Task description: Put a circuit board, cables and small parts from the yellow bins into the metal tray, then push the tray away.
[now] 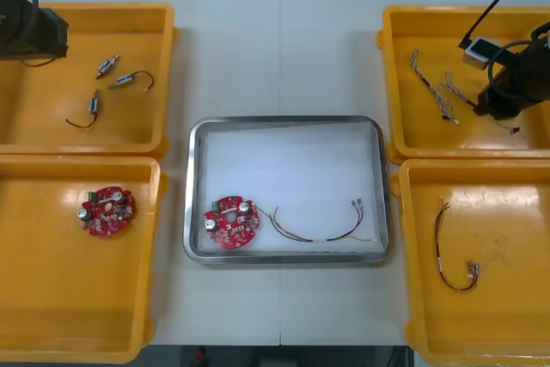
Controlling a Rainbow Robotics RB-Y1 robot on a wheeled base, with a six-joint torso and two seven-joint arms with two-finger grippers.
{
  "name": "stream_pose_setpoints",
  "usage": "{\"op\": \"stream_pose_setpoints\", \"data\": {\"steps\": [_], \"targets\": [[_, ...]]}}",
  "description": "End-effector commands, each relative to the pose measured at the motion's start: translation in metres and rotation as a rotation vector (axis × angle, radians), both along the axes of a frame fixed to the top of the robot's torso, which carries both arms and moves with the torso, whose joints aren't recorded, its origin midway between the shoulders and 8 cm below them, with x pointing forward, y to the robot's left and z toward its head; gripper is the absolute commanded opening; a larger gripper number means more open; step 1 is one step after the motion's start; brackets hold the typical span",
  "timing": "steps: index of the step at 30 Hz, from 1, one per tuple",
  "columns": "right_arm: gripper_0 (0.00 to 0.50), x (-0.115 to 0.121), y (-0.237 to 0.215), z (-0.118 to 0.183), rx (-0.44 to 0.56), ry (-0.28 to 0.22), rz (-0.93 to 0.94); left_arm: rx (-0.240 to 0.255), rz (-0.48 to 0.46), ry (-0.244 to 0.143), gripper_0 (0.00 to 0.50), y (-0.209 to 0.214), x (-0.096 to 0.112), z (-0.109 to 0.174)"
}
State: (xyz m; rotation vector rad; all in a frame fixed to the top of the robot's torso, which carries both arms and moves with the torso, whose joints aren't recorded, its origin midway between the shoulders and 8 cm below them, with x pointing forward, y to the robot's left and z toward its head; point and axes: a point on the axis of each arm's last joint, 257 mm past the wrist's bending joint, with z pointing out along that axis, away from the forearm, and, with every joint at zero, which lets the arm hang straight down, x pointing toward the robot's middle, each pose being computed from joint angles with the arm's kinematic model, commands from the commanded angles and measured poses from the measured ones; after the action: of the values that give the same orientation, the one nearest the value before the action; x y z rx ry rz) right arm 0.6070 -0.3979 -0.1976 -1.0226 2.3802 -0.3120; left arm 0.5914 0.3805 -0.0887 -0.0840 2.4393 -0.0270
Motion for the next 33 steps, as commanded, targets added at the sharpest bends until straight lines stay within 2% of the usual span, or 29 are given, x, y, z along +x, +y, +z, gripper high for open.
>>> {"op": "stream_pose_setpoints", "data": {"steps": [1,9,16,18,28,31,33], "targets": [[0.5,0.016,0.019,0.016,-0.025,-0.037,0.06,0.007,-0.011,-0.069,0.0,-0.003,-0.005,0.064],[0.5,0.019,0.025,0.003,-0.045,-0.035,0.082,0.013,0.054,-0.041,0.0,-0.024,-0.028,0.072],[0.5,0.016,0.027,-0.005,-0.036,-0.019,0.082,0.008,0.103,0.017,0.0,-0.049,-0.055,0.066],[0.5,0.016,0.027,-0.006,-0.035,-0.017,0.082,-0.014,0.128,0.049,0.0,-0.063,-0.065,0.058],[0.5,0.011,0.022,-0.014,-0.022,0.004,0.065,-0.121,0.204,0.073,0.0,-0.11,-0.078,0.045],[0.5,0.011,0.022,-0.013,-0.017,0.003,0.063,-0.166,0.228,0.107,0.0,-0.131,-0.084,0.031],[0.5,0.011,0.023,-0.015,-0.015,0.006,0.061,-0.176,0.242,0.103,0.0,-0.139,-0.086,0.025]]}}
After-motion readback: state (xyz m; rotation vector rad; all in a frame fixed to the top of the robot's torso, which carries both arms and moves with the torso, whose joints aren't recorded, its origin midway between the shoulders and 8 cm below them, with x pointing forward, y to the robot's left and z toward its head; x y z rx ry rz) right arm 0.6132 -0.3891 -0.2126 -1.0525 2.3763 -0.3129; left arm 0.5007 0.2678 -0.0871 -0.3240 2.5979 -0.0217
